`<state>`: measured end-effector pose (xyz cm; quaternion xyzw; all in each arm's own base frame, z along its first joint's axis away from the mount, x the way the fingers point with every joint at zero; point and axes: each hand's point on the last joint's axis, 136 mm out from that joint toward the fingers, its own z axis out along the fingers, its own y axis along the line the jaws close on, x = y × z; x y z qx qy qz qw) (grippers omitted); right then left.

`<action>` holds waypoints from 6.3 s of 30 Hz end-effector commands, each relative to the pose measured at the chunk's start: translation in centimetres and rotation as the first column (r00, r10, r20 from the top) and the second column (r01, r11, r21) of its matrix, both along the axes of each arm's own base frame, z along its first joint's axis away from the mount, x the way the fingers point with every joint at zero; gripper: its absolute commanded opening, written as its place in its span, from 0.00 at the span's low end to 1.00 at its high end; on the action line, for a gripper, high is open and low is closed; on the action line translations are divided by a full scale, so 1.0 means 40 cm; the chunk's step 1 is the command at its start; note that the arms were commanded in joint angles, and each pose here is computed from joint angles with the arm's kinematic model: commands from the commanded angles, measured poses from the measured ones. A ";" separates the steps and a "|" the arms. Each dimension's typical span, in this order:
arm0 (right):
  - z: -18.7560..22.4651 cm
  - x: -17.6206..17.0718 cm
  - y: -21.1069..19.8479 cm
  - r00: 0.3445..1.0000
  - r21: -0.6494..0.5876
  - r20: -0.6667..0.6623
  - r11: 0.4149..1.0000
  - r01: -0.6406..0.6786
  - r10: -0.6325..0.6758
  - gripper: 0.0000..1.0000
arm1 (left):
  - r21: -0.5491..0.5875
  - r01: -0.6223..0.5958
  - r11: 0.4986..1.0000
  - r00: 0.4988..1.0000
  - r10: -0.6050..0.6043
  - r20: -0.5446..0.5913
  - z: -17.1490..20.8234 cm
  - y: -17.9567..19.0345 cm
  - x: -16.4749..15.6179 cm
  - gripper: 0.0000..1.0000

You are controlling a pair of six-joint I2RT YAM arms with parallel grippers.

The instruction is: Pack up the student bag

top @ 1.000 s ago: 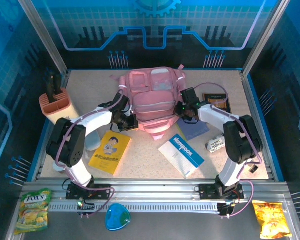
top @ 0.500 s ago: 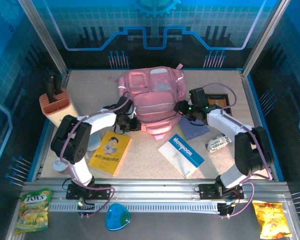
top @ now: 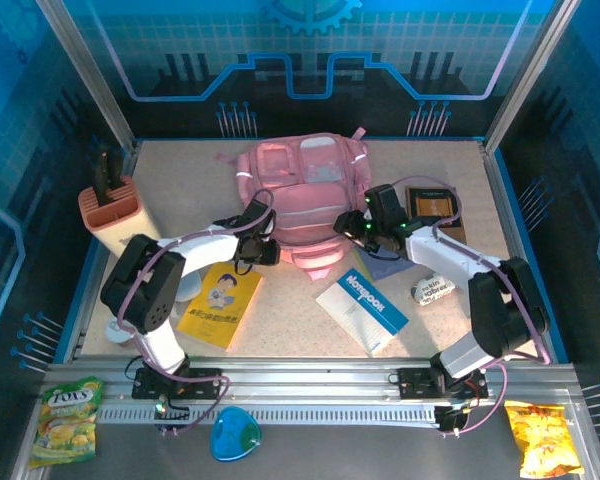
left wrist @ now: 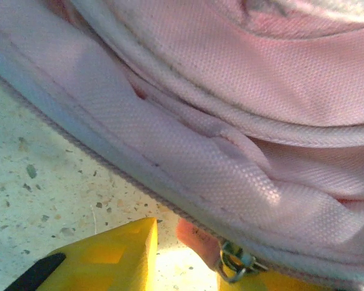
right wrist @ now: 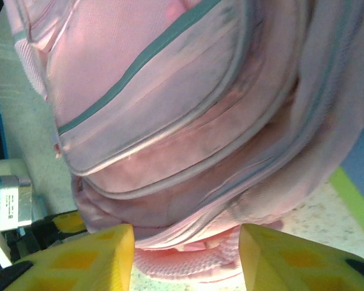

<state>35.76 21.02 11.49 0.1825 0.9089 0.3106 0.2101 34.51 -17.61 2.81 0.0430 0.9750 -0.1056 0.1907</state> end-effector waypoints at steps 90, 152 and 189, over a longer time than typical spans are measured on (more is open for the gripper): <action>-0.011 -0.144 -0.151 0.931 -0.209 -0.176 0.936 0.282 -0.319 0.87 | -0.184 0.161 0.970 0.965 -0.194 -0.178 0.109 -0.053 0.001 0.00; -0.061 0.006 0.290 0.979 0.008 -0.137 0.989 -0.150 0.150 0.41 | -0.069 -0.340 0.938 0.924 0.347 0.161 0.359 0.278 0.110 0.71; -0.250 -0.216 -0.048 0.970 -0.273 -0.230 0.952 -0.140 0.076 0.67 | -0.401 -0.092 0.911 0.979 0.156 0.129 0.386 0.036 0.060 0.99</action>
